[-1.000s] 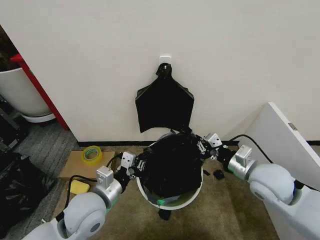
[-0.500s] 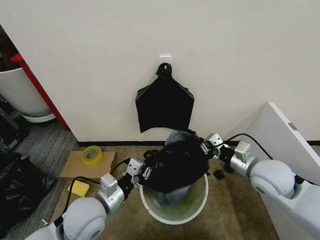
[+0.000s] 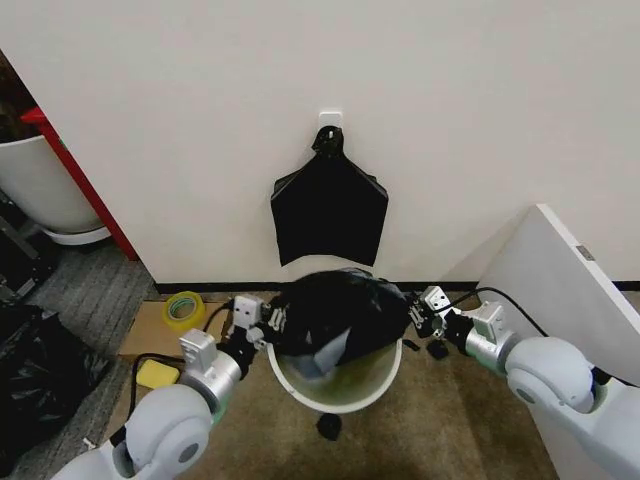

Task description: Place the garbage bag over the trash bin.

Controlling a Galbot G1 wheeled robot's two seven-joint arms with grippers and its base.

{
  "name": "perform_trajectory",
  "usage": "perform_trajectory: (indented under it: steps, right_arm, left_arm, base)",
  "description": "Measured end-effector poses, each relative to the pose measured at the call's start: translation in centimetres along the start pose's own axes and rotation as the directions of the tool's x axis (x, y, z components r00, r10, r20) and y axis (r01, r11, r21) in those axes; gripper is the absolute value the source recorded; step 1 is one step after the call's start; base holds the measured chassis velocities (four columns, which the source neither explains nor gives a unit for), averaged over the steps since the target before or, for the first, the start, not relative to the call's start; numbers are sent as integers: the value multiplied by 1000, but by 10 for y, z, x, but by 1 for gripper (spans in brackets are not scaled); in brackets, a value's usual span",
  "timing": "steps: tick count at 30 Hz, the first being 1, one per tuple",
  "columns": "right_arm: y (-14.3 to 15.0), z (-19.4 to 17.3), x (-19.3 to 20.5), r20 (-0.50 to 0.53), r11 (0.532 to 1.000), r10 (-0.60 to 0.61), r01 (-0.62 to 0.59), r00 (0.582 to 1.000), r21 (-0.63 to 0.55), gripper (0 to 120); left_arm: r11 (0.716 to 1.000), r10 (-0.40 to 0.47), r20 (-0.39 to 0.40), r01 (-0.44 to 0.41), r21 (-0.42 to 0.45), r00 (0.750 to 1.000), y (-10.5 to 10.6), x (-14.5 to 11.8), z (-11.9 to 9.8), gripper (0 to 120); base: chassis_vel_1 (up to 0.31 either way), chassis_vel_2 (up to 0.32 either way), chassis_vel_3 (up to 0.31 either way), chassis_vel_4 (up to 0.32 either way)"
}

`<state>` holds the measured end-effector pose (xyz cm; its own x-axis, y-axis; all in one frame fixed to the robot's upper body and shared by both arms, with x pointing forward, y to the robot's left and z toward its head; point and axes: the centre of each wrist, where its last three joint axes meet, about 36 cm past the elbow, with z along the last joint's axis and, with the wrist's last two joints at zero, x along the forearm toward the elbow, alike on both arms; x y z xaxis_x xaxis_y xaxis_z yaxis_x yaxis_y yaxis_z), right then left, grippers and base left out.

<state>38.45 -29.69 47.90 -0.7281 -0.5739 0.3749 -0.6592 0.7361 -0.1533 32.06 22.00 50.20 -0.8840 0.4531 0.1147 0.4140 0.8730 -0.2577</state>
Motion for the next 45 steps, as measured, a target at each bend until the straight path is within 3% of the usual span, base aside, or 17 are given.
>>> perform_trajectory:
  steps: [3, 6, 15, 22, 25, 30, 32, 36, 38, 41, 45]
  right_arm:
    - [7, 12, -5, 40, 999, -32, 33, 999, -23, 0]
    - [8, 22, -8, 72, 998, -46, 48, 996, -32, 0]
    - [0, 26, -8, 120, 999, -25, 28, 992, -23, 0]
    - [-7, 15, -2, 166, 1000, 7, -2, 986, -30, 28]
    - [-10, 15, -1, 166, 999, 13, -6, 986, -37, 34]
    - [-23, 22, 10, 148, 996, 65, -55, 987, -69, 57]
    - [-24, 24, 12, 144, 995, 72, -62, 987, -72, 59]
    - [-35, 38, 38, 114, 988, 148, -143, 982, -53, 78]
    - [-38, 39, 43, 115, 986, 164, -160, 980, -42, 81]
    - [-38, 35, 61, 183, 982, 186, -190, 965, 8, 94]
    - [-36, 22, 76, 288, 984, 130, -160, 949, 83, 100]
  left_arm:
    - [998, 38, 15, -39, 42, 999, -3, 2, -4, 5]
    - [997, 22, 17, -23, 75, 1000, -3, 1, -6, 5]
    - [997, -13, 2, 12, 70, 1000, 3, -1, -7, 5]
    - [994, -82, -35, 84, 70, 996, 12, -2, -8, 5]
    - [993, -93, -37, 95, 73, 995, 15, -2, -9, 5]
    - [988, -119, -49, 123, 92, 992, 21, -2, -11, 5]
    - [988, -121, -51, 126, 92, 991, 22, -3, -11, 5]
    - [985, -140, -67, 146, 95, 988, 27, -5, -10, 5]
    - [984, -143, -70, 149, 97, 987, 27, -5, -11, 5]
    - [981, -150, -82, 158, 110, 985, 29, -5, -13, 5]
    - [981, -151, -98, 161, 109, 984, 32, -5, -16, 5]
  base:
    - [0, 0, 0, 0]
    - [0, 0, 0, 0]
    - [0, 0, 0, 0]
    - [0, 0, 0, 0]
    - [0, 0, 0, 0]
    - [0, 0, 0, 0]
    - [0, 0, 0, 0]
    - [0, 0, 0, 0]
    - [0, 0, 0, 0]
    - [0, 0, 0, 0]
    - [0, 0, 0, 0]
